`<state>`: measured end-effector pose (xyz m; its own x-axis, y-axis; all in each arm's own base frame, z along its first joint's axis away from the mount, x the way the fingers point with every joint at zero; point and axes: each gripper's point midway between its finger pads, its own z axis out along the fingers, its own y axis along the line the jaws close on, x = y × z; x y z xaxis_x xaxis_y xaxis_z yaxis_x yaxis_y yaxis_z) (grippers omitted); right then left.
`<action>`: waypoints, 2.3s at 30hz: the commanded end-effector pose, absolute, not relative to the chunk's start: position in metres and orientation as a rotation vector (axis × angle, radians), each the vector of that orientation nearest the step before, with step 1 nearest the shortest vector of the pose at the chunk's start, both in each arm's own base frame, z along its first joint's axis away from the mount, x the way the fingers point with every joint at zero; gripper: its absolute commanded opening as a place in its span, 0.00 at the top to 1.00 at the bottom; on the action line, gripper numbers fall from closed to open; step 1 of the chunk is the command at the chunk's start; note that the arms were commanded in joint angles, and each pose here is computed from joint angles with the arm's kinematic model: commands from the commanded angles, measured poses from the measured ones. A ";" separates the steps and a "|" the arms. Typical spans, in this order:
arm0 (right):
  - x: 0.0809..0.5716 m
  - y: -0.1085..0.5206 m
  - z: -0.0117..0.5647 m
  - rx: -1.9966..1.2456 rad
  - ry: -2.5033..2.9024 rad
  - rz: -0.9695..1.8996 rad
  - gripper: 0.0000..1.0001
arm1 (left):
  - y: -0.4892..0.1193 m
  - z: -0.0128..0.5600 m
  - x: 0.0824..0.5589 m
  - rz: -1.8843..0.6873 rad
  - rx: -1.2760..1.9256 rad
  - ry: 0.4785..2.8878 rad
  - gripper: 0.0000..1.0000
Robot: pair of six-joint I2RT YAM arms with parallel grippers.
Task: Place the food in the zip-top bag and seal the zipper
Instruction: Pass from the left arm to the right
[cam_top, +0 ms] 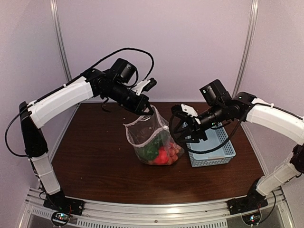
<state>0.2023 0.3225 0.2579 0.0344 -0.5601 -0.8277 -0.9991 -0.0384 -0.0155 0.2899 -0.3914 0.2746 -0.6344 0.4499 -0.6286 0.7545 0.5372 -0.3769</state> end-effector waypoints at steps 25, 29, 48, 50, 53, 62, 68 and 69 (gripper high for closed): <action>0.262 0.320 0.249 -1.464 1.680 0.617 0.52 | -0.379 0.297 0.312 -0.908 0.815 2.253 1.00; 0.264 0.331 0.247 -1.463 1.666 0.670 0.52 | -0.377 0.299 0.313 -0.913 0.812 2.252 1.00; 0.265 0.359 0.247 -1.498 1.617 0.735 0.65 | -0.374 0.294 0.316 -0.903 0.800 2.262 1.00; 0.265 0.360 0.248 -1.498 1.611 0.737 0.68 | -0.374 0.295 0.316 -0.905 0.799 2.263 1.00; 0.266 0.362 0.251 -1.489 1.608 0.732 0.71 | -0.374 0.294 0.316 -0.904 0.796 2.266 1.00; 0.270 0.364 0.253 -1.470 1.611 0.722 0.77 | -0.375 0.296 0.316 -0.919 0.790 2.260 1.00; 0.270 0.365 0.254 -1.468 1.609 0.722 0.80 | -0.375 0.296 0.316 -0.924 0.786 2.264 1.00; 0.270 0.364 0.252 -1.470 1.612 0.722 0.80 | -0.375 0.297 0.316 -0.925 0.784 2.263 1.00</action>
